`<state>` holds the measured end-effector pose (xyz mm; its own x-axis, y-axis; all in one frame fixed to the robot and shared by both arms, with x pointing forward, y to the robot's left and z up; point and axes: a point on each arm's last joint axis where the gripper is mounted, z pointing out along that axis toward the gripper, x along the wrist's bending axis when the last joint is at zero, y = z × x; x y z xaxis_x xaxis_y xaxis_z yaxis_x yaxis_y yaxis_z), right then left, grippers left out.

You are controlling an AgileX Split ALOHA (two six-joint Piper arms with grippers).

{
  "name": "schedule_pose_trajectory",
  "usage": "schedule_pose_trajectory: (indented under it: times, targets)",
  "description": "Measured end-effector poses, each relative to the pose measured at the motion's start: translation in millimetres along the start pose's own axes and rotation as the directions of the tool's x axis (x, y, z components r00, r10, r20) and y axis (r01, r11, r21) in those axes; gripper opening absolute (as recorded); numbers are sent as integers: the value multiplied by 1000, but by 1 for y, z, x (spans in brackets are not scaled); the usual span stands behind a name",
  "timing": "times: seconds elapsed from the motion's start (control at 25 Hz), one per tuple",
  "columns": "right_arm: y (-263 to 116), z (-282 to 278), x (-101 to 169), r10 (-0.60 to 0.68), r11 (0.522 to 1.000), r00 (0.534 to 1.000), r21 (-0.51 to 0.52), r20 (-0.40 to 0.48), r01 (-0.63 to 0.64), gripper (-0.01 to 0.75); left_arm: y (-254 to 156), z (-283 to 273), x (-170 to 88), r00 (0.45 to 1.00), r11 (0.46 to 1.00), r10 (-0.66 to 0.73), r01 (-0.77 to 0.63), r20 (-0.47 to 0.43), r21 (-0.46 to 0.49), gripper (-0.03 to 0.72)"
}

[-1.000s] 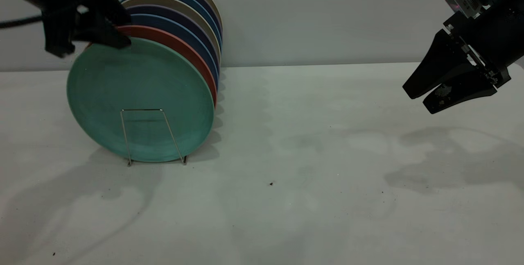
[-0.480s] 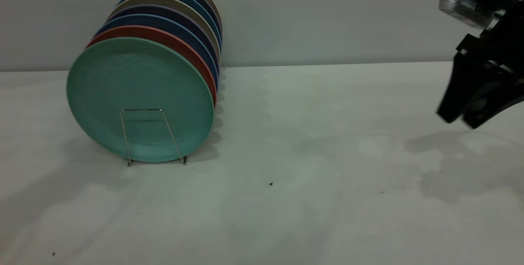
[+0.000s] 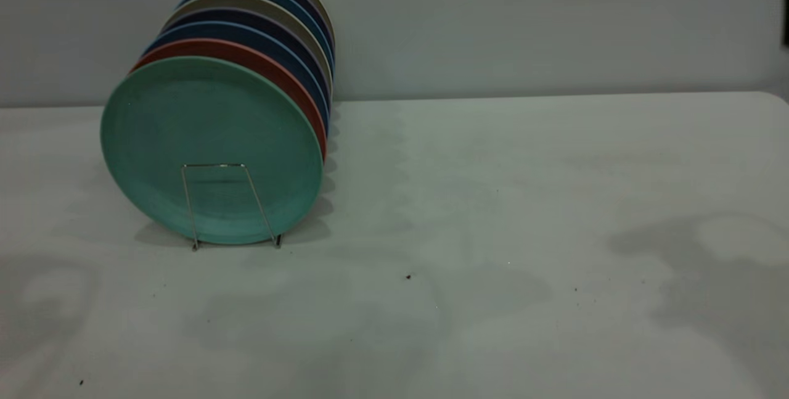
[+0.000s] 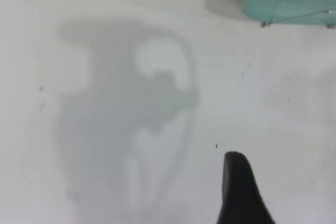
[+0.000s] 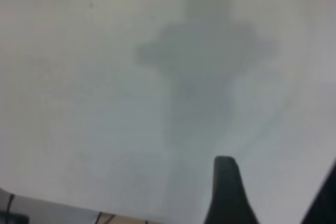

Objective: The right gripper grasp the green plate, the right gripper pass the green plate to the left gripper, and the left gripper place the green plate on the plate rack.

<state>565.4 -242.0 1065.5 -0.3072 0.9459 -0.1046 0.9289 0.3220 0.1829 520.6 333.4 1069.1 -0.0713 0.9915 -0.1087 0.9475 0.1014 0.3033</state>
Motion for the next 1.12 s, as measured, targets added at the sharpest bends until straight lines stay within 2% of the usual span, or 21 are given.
schedule_pose_trajectory:
  times: [0.12, 0.24, 0.4, 0.56, 0.76, 0.96, 1.12]
  targets:
    - [-15, -38, 12, 17, 996, 1000, -91, 11, -16, 519, -16, -29, -4, 1000, 999, 20, -20, -6, -26, 460]
    - [-40, -77, 28, -3, 980, 1000, -198, -18, -1, 519, -44, -49, -8, 999, 997, 45, -46, -10, -60, 460]
    - [-87, -108, 45, -54, 956, 996, -290, -67, 32, 519, -86, -63, -14, 999, 983, 48, -47, 2, -179, 460]
    - [-137, -101, 47, -61, 959, 995, -282, -84, 35, 519, -128, -66, -18, 996, 963, 85, -80, 10, -258, 460]
    - [-196, -77, 48, -62, 964, 994, -263, -87, 37, 519, -180, -61, -23, 992, 959, 118, -104, 37, -265, 460]
    - [-249, -56, 49, -74, 947, 994, -319, -80, 45, 519, -228, -63, -26, 988, 943, 149, -131, 34, -304, 460]
    - [-278, -37, 50, -81, 908, 994, -416, -72, 44, 519, -260, -70, -29, 984, 907, 178, -158, 14, -391, 460]
